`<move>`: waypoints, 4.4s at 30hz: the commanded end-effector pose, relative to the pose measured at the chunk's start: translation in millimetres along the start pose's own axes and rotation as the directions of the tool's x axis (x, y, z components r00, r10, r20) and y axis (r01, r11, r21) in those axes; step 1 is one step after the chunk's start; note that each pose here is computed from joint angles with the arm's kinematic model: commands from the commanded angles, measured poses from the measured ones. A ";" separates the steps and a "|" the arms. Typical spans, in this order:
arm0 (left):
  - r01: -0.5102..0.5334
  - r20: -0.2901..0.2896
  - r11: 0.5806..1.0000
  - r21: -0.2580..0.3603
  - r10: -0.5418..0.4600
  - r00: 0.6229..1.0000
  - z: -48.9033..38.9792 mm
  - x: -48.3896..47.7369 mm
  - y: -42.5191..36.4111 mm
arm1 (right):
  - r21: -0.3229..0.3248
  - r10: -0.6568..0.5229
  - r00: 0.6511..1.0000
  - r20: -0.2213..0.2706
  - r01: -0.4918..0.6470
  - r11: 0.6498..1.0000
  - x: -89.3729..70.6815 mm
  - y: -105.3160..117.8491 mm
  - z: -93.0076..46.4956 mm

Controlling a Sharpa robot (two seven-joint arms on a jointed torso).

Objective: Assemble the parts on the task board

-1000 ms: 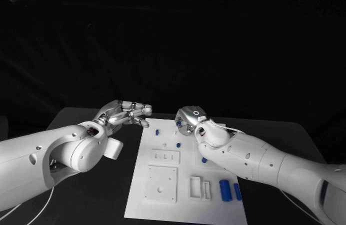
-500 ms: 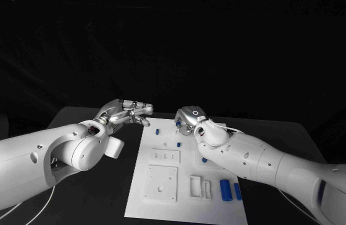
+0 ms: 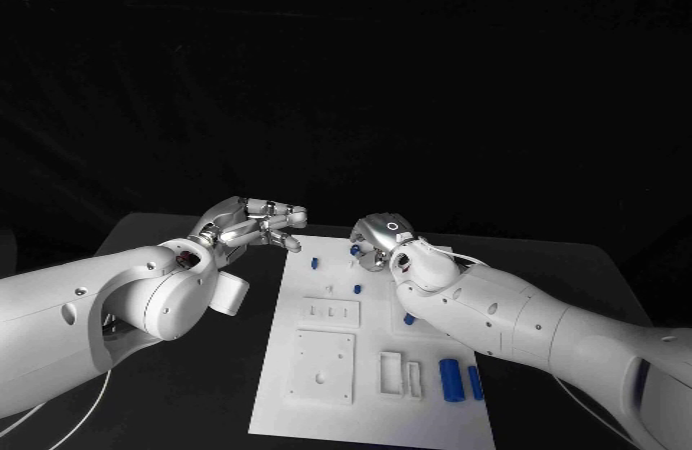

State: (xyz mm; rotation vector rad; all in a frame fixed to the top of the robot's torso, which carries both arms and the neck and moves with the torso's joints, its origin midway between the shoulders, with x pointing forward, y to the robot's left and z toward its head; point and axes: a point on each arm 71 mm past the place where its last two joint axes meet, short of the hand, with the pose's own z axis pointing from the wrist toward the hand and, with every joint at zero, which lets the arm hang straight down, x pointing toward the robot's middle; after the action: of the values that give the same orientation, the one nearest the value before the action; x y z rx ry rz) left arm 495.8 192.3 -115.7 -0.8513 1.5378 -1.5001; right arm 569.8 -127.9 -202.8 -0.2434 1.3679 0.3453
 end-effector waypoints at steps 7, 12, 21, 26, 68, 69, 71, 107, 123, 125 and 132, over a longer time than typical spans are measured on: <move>0.001 -0.018 1.000 0.008 -0.001 1.000 0.1 1.6 -1.9 | -0.017 0.061 0.998 0.024 -0.060 0.998 -5.6 -0.8 -2.7; 0.001 -0.015 1.000 0.008 0.000 1.000 -1.3 -0.1 -2.0 | -0.021 0.082 0.995 0.050 -0.081 0.997 -15.8 -9.1 -11.0; -0.001 -0.002 1.000 0.008 0.001 1.000 -6.6 -6.5 -2.2 | 0.007 0.154 0.984 0.088 -0.155 0.988 -50.7 -47.7 -27.5; -0.002 0.004 1.000 0.007 0.002 1.000 -8.1 -9.6 -1.9 | 0.048 0.178 0.983 0.052 -0.181 0.982 -59.2 -70.7 -34.4; -0.009 -0.003 1.000 0.006 0.009 1.000 -5.4 -10.8 -0.7 | 0.173 0.199 0.962 -0.186 -0.167 0.971 -24.3 -109.1 -37.7; -0.010 -0.003 1.000 0.006 0.010 1.000 -5.3 -10.8 -0.7 | 0.173 0.201 0.962 -0.186 -0.169 0.970 -24.0 -108.9 -37.4; -0.010 -0.004 1.000 0.006 0.010 1.000 -5.1 -10.6 -0.7 | 0.175 0.205 0.961 -0.185 -0.173 0.969 -23.2 -108.5 -36.7; -0.018 -0.012 1.000 0.004 0.018 1.000 -0.9 -8.9 1.0 | 0.199 0.208 0.950 -0.233 -0.163 0.966 -10.2 -111.7 -37.5; -0.018 -0.011 1.000 0.003 0.018 1.000 -2.0 -9.2 0.9 | 0.147 0.122 0.985 -0.125 -0.103 0.984 -25.0 -93.8 -35.1; -0.018 -0.011 1.000 0.003 0.018 1.000 -2.1 -9.1 0.9 | 0.131 0.110 0.989 -0.098 -0.097 0.987 -29.5 -87.5 -34.9; -0.018 -0.011 1.000 0.004 0.018 1.000 -2.4 -9.2 0.8 | 0.072 0.085 0.996 -0.013 -0.084 0.994 -44.4 -61.9 -34.2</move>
State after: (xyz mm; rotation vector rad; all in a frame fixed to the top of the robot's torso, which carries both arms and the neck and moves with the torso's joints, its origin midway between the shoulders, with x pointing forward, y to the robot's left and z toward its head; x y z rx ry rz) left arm 498.9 203.7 -116.6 -0.8408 1.5401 -1.4800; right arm 556.7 -203.3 -174.0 -0.1112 1.4843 0.4068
